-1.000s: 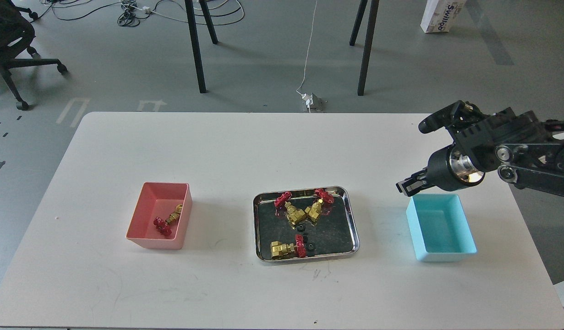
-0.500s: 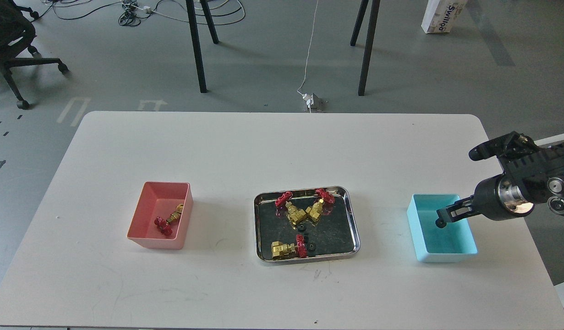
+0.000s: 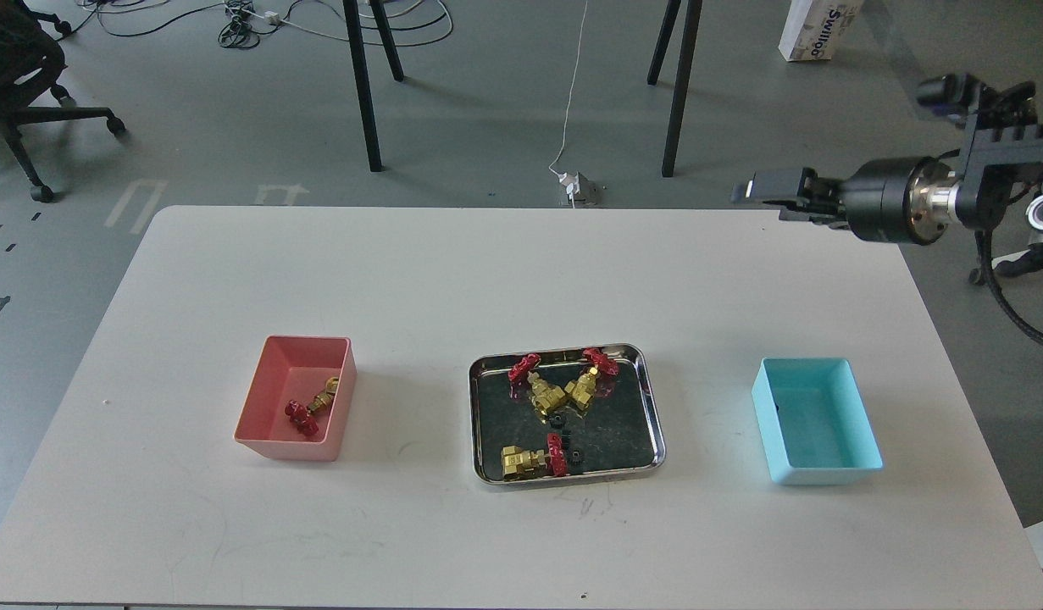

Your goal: Place valve in pink box and gear in blue box

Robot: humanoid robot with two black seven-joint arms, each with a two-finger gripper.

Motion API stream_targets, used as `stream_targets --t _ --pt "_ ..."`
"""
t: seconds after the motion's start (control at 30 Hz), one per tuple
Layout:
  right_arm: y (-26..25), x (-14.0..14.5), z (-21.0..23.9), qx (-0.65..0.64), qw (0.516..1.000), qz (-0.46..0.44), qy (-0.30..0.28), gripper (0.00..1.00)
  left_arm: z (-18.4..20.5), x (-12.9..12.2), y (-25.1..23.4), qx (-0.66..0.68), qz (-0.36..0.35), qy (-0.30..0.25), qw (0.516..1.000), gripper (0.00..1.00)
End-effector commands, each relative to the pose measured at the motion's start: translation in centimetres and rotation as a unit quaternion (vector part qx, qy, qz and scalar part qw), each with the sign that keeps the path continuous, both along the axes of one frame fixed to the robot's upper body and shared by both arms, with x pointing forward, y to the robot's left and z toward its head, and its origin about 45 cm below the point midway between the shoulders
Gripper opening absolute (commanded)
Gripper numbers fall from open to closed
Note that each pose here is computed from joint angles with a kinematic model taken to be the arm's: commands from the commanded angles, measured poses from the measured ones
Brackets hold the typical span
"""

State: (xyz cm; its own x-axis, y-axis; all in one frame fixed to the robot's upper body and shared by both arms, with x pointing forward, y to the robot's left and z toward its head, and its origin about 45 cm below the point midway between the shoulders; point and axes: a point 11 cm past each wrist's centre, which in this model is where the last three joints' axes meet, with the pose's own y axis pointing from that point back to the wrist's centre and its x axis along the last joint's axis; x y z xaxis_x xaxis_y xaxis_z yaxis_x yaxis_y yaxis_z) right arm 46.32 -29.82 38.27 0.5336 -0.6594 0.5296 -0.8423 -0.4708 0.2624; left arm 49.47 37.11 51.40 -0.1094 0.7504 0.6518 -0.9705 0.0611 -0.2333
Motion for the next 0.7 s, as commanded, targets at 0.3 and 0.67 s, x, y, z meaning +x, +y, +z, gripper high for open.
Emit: stream_targets --t 0.3,0.67 --pt "-6.6 7.2 3.6 0.132 0.922 -0.353 -0.086 0.93 -3.9 1.2 -5.0 0.032 -0.044 0.042 0.998 0.93" --pt "-4.3 7.5 4.1 0.143 0.929 -0.329 -0.088 0.99 -3.8 1.1 -4.8 0.034 -0.043 0.043 0.998 0.94"
